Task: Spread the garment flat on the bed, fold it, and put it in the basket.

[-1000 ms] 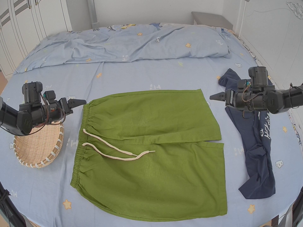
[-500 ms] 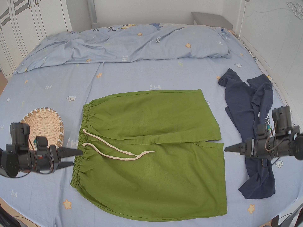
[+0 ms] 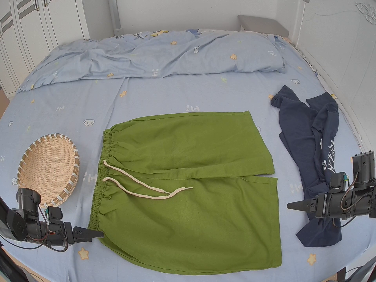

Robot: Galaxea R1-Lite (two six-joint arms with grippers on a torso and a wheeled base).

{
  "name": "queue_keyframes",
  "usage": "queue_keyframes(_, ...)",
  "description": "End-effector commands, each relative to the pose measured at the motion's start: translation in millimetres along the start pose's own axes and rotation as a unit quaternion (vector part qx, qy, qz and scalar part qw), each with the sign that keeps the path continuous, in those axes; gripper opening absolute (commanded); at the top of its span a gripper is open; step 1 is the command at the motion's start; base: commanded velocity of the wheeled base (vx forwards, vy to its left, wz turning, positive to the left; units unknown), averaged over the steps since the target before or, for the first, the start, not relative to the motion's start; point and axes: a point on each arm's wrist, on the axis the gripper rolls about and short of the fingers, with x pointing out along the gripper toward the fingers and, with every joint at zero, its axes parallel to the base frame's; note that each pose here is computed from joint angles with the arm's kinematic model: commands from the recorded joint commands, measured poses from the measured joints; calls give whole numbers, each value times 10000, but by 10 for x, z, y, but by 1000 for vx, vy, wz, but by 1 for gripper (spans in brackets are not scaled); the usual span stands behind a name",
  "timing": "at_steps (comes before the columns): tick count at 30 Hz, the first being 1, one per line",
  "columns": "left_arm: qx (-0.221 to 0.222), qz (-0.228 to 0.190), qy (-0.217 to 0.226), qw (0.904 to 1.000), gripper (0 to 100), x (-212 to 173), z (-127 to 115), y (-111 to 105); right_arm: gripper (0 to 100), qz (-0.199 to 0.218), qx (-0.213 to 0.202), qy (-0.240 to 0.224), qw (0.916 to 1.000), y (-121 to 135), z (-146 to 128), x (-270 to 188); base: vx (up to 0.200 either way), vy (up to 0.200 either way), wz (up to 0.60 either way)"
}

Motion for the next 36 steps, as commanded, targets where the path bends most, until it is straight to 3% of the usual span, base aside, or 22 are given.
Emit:
queue_keyframes(1,-309,45,114,9994,100,37,-27,118,100,9,-21,-49,10000,2,-5,-15,0,0,0)
queue_keyframes(26,-173,-11,40,9998,100,219,304,319,100,8,-18,-100,9999,-3,3,-22,0,0,0)
queue_keyframes(27,-185,-18,49,9998,0,225,305,327,100,8,-25,-100,9999,-4,0,-21,0,0,0)
queue_keyframes(36,-211,18,-11,9998,0,220,341,371,100,20,-38,-157,9999,-8,3,-19,0,0,0)
